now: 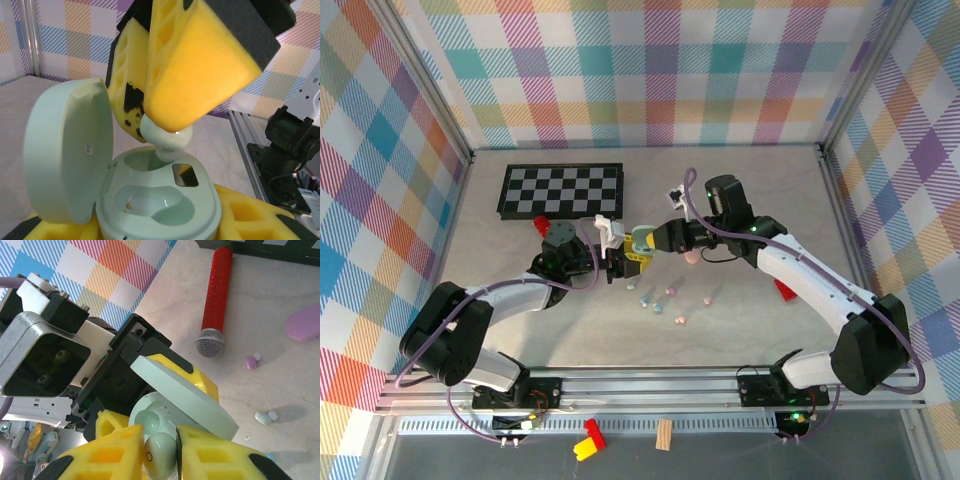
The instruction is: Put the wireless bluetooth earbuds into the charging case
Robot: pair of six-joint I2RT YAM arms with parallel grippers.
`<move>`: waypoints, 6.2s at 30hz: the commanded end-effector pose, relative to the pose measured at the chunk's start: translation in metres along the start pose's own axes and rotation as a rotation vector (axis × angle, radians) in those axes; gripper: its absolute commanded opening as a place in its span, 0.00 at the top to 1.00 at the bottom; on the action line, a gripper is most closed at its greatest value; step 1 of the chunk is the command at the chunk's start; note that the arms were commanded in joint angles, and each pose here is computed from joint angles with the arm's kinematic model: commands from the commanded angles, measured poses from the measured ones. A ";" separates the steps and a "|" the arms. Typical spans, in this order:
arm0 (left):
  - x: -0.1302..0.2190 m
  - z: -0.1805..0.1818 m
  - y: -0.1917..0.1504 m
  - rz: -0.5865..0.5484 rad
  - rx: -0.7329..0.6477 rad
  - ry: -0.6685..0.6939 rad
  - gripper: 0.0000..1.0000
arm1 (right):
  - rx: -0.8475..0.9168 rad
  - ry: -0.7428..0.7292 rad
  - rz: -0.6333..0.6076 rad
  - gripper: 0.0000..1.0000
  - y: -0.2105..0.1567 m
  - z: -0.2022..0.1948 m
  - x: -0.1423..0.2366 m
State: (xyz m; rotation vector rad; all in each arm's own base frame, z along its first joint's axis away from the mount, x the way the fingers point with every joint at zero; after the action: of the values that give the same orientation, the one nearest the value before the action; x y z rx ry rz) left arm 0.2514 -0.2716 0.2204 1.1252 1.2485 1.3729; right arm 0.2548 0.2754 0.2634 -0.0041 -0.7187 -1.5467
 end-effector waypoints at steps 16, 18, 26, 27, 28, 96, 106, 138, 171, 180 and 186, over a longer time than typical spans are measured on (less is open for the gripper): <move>-0.003 -0.010 0.031 -0.090 -0.098 -0.073 0.77 | 0.073 -0.057 -0.106 0.52 0.007 0.006 0.019; -0.002 -0.010 0.030 -0.086 -0.100 -0.072 0.77 | 0.081 -0.049 -0.119 0.47 0.006 0.011 0.024; 0.002 -0.003 0.030 -0.083 -0.110 -0.026 0.77 | 0.100 0.001 -0.159 0.38 -0.004 0.025 0.040; 0.005 -0.001 0.030 -0.084 -0.113 -0.014 0.77 | 0.102 0.003 -0.167 0.38 -0.007 0.025 0.042; 0.008 0.003 0.031 -0.085 -0.110 0.000 0.77 | 0.095 0.002 -0.179 0.38 -0.010 0.023 0.043; 0.115 0.063 0.099 -0.200 -0.130 0.384 0.76 | -0.260 -0.354 0.285 0.46 -0.076 -0.129 -0.139; 0.156 0.106 0.104 -0.275 -0.079 0.578 0.78 | 0.028 -0.567 0.246 0.45 -0.066 -0.105 -0.133; 0.191 0.136 0.110 -0.283 -0.095 0.720 0.78 | 0.510 -1.087 0.424 0.66 -0.092 -0.116 -0.165; 0.170 0.137 0.092 -0.302 -0.119 0.691 0.80 | 0.173 -0.636 0.130 0.84 -0.044 -0.052 -0.108; 0.117 0.117 0.063 -0.229 -0.154 0.669 0.80 | -0.033 -0.278 -0.036 0.83 -0.002 -0.010 -0.048; 0.078 0.096 0.039 -0.138 -0.190 0.639 0.80 | -0.071 -0.128 -0.110 0.83 0.017 0.012 -0.019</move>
State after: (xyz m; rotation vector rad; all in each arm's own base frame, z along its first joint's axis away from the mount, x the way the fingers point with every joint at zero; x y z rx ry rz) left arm 0.3341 -0.1763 0.2735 0.5181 1.6228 1.6784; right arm 0.2749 0.2926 0.2415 -0.2474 -0.9031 -1.6750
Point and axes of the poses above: each hand's point on the last joint's axis, 136 mm out from that joint toward the fingers, its own x axis back along the fingers, its own z axis along the line the jaws close on, y = z × x, the point moved 3 cm from there along x, back along the fingers, and after that the axes turned 12 degrees about -x, right-handed, at the moved point
